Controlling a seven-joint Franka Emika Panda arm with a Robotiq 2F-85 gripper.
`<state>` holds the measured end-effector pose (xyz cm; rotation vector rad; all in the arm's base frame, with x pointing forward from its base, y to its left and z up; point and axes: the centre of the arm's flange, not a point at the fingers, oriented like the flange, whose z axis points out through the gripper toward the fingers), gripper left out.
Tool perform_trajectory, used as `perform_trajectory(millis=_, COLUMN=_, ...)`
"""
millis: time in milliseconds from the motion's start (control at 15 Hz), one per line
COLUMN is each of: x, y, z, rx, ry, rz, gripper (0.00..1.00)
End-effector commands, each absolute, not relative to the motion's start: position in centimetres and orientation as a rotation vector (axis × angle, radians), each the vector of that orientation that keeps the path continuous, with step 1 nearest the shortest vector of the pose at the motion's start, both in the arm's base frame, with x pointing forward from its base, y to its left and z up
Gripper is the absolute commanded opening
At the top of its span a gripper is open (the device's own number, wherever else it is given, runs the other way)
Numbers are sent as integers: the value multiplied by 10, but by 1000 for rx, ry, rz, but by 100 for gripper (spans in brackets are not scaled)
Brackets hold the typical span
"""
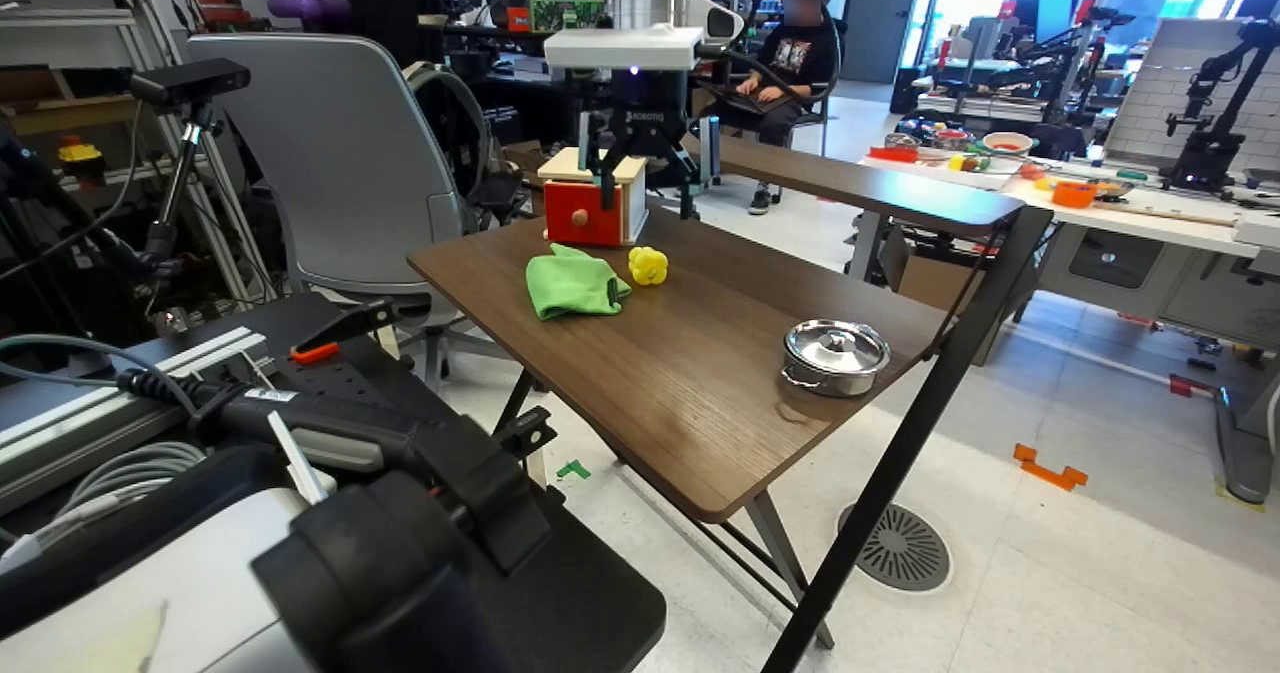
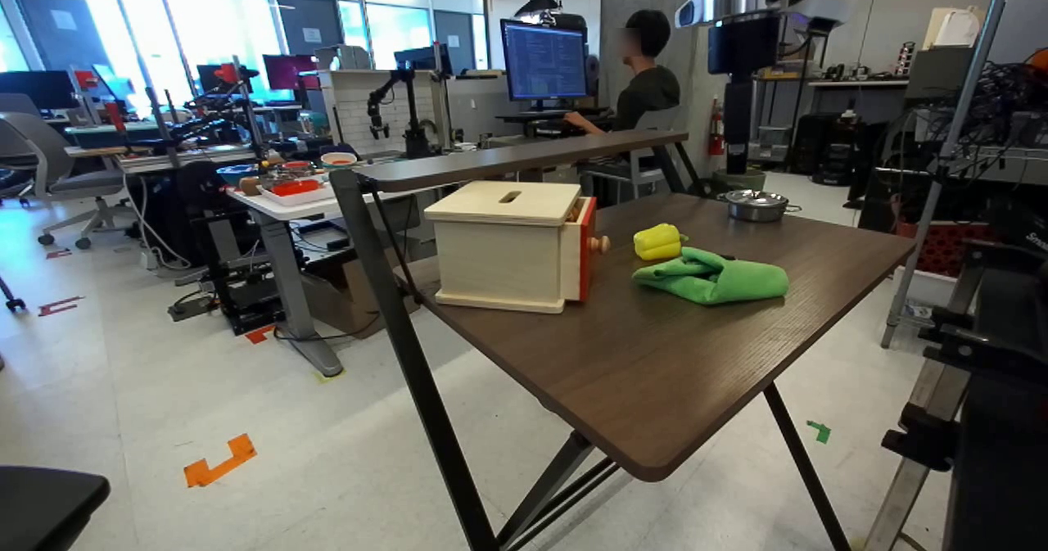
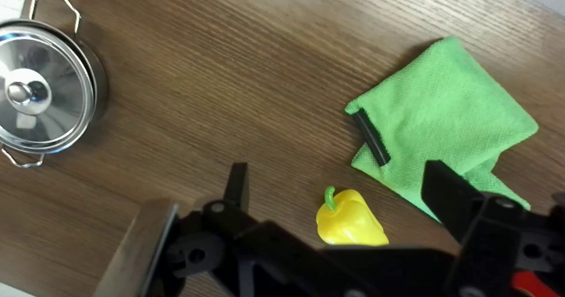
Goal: Move the yellow bell pepper
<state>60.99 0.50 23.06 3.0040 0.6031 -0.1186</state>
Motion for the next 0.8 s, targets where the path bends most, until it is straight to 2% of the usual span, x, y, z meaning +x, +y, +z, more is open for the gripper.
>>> perform_trajectory(millis=0, x=641, y=11, z=207, rx=2984, ry=664, rz=-42, gripper=100)
perform_trajectory(millis=733, x=665, y=40, z=159, rx=2975, ry=790, rz=-48, gripper=100)
